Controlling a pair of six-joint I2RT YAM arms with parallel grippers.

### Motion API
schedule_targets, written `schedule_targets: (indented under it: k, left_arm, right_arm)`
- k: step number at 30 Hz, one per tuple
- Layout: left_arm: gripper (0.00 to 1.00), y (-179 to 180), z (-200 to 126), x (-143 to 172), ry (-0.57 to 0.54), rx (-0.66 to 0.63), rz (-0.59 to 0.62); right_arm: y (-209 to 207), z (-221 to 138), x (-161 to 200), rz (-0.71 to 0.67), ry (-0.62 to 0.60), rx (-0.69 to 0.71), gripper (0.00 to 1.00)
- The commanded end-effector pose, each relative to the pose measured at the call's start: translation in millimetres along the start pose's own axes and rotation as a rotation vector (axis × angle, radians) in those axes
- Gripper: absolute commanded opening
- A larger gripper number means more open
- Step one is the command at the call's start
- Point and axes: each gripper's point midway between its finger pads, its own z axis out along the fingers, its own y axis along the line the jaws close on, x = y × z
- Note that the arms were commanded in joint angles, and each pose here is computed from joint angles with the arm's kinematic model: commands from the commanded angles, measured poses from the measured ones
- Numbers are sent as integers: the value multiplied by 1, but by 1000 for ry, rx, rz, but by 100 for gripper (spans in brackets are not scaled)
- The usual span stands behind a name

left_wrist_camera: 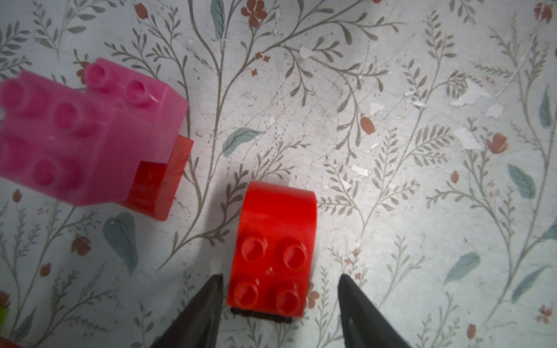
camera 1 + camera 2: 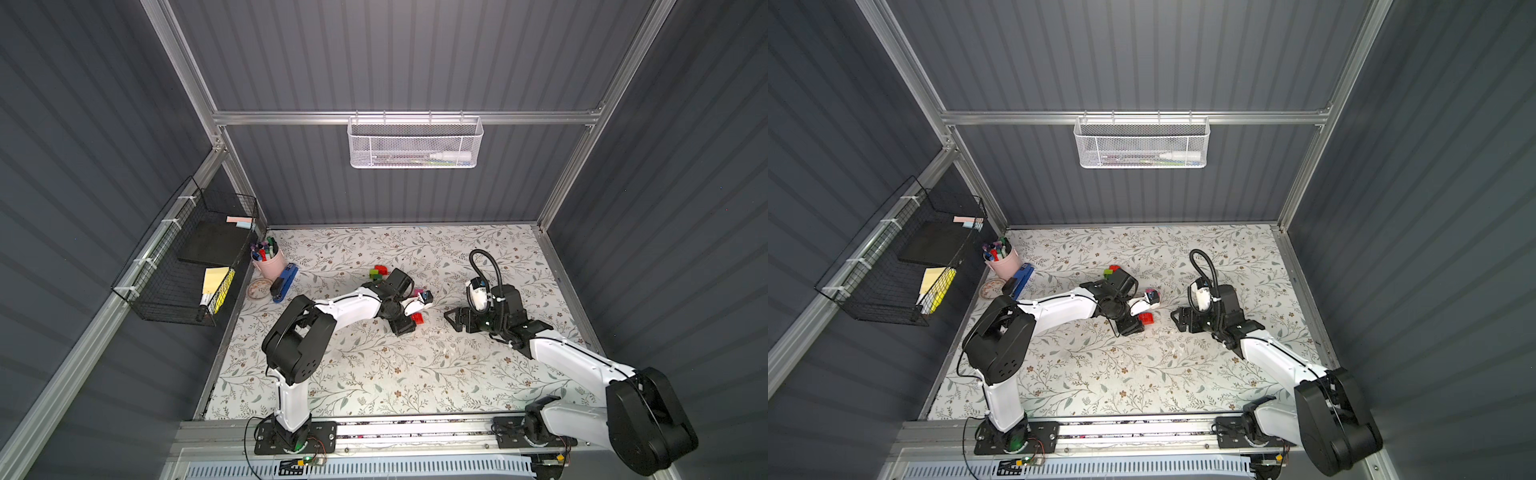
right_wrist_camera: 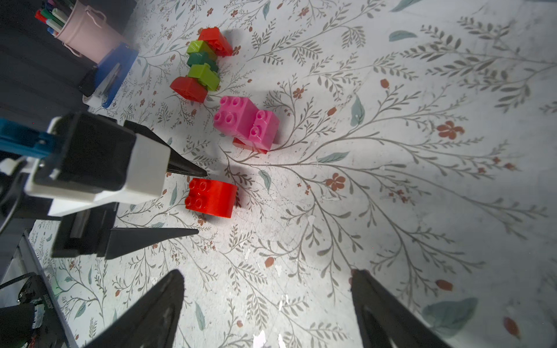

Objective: Assemble the letter s with lego
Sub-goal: Pick up the lego brick from the center of the board.

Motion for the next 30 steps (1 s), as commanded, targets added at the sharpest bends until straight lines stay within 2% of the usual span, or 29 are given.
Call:
schedule_targets:
  k: [1, 8, 17, 19, 21, 30]
  left_arm:
    - [59, 3, 2, -8, -13, -9, 29]
    - [43, 3, 4, -7, -9, -5, 39]
    - [30, 0, 2, -7, 1, 9, 62]
    - [29, -2, -1, -9, 2, 20, 70]
    - [28, 2, -13, -26, -26, 16, 87]
    - [28, 2, -50, -63, -35, 64, 160]
  right_arm:
    - [0, -5, -8, 20, -38, 3, 89]
    - [-2, -6, -9, 23, -40, 8, 89]
    - [-3, -8, -11, 24, -44, 10, 89]
    - [-4, -10, -12, 23, -47, 12, 89]
    - [-3, -13, -16, 20, -57, 13, 89]
    - [-4, -26, -30, 17, -96, 15, 89]
